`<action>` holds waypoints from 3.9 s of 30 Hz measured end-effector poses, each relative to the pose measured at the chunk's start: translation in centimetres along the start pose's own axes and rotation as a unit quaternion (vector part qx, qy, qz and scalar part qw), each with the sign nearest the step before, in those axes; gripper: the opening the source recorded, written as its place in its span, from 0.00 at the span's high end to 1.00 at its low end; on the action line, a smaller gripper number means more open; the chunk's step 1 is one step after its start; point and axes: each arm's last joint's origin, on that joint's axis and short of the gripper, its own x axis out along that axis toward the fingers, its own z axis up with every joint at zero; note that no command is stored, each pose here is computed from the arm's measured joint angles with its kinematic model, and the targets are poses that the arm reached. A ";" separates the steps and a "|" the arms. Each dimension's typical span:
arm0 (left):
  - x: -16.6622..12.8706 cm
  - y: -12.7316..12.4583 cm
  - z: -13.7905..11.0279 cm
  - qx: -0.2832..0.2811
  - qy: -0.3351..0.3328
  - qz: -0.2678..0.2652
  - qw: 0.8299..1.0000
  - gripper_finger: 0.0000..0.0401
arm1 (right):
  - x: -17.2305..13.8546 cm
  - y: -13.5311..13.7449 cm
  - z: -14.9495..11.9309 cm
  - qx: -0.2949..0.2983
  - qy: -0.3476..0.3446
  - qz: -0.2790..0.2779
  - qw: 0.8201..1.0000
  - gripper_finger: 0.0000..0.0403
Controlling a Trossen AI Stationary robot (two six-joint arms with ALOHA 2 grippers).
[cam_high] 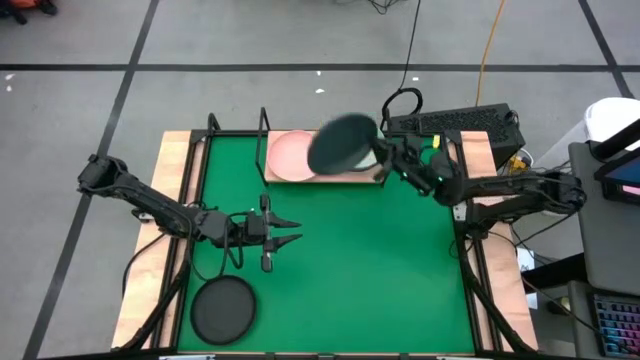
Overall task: Place and stack plates onto a shelf
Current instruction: Stack the right black plate on top of the orange plate on the shelf, then stack the black plate on top of the black plate on the shelf
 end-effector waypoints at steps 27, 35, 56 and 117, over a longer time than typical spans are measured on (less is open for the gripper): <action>-1.5 -1.0 1.5 -0.014 -0.025 -0.027 0.999 0.71 | 16.1 -5.9 -6.8 -0.143 0.323 -0.041 0.935 0.99; -1.5 -0.9 1.5 -0.011 -0.025 -0.025 0.999 0.71 | 16.2 -6.1 -7.0 -0.143 0.314 -0.041 0.938 0.90; -0.9 0.3 0.4 -0.008 0.069 0.071 0.995 0.71 | 6.3 2.6 6.3 -0.220 0.227 0.194 0.929 0.66; -3.7 0.6 -10.2 -0.326 0.629 -0.055 0.703 0.97 | -11.4 4.2 0.5 -0.153 0.142 0.347 0.914 0.67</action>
